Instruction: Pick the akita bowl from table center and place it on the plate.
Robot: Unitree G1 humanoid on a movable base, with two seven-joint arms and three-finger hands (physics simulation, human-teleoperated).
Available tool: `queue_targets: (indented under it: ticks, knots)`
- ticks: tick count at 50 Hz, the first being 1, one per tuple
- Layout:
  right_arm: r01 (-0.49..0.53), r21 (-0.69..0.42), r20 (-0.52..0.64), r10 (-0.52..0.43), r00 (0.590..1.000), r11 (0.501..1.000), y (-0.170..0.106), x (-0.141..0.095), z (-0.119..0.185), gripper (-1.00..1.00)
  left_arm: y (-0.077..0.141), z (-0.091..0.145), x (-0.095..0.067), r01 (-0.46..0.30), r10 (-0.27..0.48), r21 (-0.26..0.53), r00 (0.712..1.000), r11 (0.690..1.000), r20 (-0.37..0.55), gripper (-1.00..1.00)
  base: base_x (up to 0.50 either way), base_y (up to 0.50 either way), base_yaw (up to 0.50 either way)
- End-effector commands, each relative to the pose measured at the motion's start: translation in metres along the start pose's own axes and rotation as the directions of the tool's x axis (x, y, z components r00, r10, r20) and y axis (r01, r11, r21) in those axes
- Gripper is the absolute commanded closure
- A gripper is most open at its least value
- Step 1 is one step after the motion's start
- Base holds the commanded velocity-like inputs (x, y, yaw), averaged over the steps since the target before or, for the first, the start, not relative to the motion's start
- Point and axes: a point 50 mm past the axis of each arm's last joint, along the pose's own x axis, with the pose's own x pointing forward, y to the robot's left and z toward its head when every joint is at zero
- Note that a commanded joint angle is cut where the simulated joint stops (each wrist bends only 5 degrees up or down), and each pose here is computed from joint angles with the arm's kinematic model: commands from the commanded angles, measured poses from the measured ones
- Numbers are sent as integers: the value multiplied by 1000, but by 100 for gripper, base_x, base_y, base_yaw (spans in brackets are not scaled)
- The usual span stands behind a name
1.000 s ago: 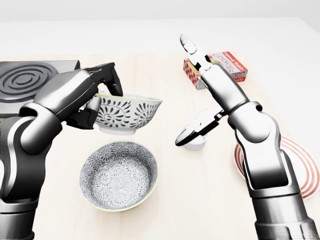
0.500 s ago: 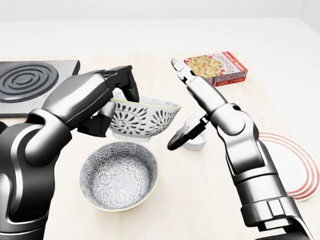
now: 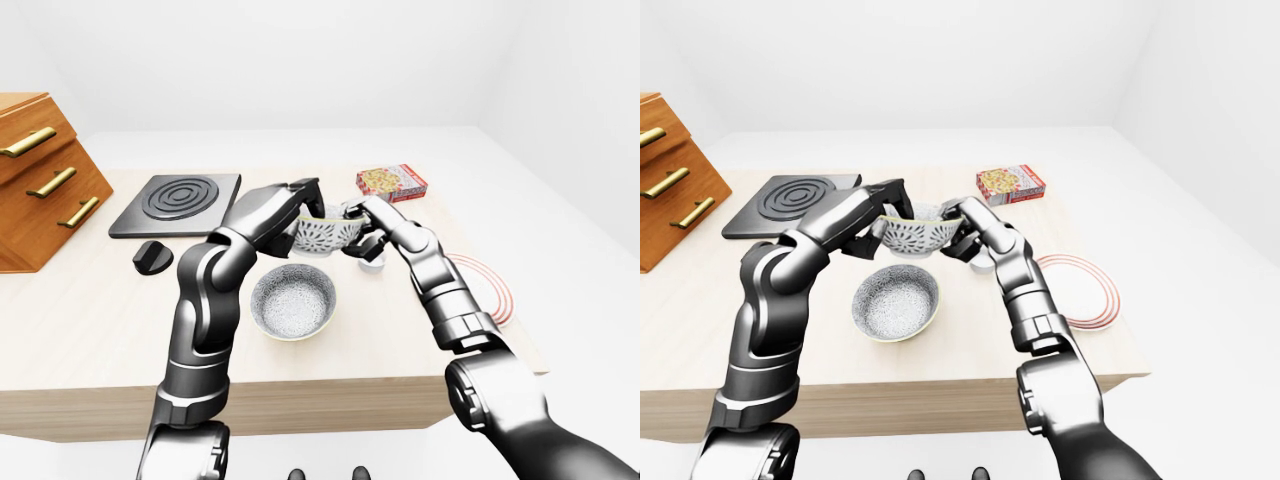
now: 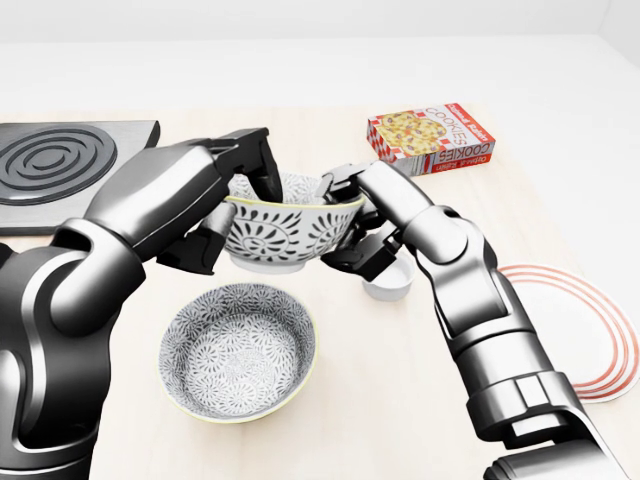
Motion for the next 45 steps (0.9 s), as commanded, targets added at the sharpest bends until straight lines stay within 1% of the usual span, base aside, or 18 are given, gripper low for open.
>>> queue_targets:
  ticks: [1, 2, 3, 22, 24, 25, 26, 33, 38, 41, 45]
  knots:
    - [20, 5, -5, -20, 1000, 1000, -1, 0, -1, 87, 3, 4, -1, -13, 13, -19, 1000, 1000, 26, 100, 0, 0, 0]
    - [20, 5, -5, -20, 1000, 1000, -1, 0, -1, 87, 3, 4, -1, -13, 13, -19, 1000, 1000, 26, 100, 0, 0, 0]
    - [20, 4, -6, -20, 1000, 1000, -1, 0, -2, 100, 3, 5, -1, -16, 16, -20, 999, 1000, 27, 100, 0, 0, 0]
    - [27, -1, 5, -27, 1000, 1000, -2, -3, -2, 100, 2, 5, -2, -16, 17, -17, 1000, 1000, 25, 100, 0, 0, 0]
    - [28, -2, 6, -28, 1000, 1000, -2, -4, -2, 100, 2, 5, -2, -16, 16, -16, 1000, 1000, 22, 74, 0, 0, 0]
    - [28, -3, 8, -28, 1000, 1000, -3, -4, -2, 100, 3, 5, -2, -17, 18, -17, 1000, 1000, 20, -87, 0, 0, 0]
    - [28, -4, 9, -28, 1000, 1000, -3, -4, -2, 100, 3, 5, -2, -18, 18, -18, 1000, 1000, 19, -100, 0, 0, 0]
    - [25, -8, 9, -25, 1000, 1000, -2, -4, -2, 100, 2, 5, -3, -17, 17, -17, 1000, 1000, 19, -100, 0, 0, 0]
    - [26, -10, 7, -26, 1000, 1000, -3, -4, -2, 100, 5, 4, -3, -28, 29, -45, 999, 999, 16, -100, 0, 0, 0]
    - [31, -11, 6, -31, 1000, 999, -4, -4, -1, 100, 9, 4, -5, -47, 48, -77, 999, 996, 12, -100, 0, 0, 0]
    - [35, -18, 4, -35, 999, 999, -5, -4, -1, 100, 18, 2, -8, -75, 77, -74, 997, 994, 17, -100, 0, 0, 0]
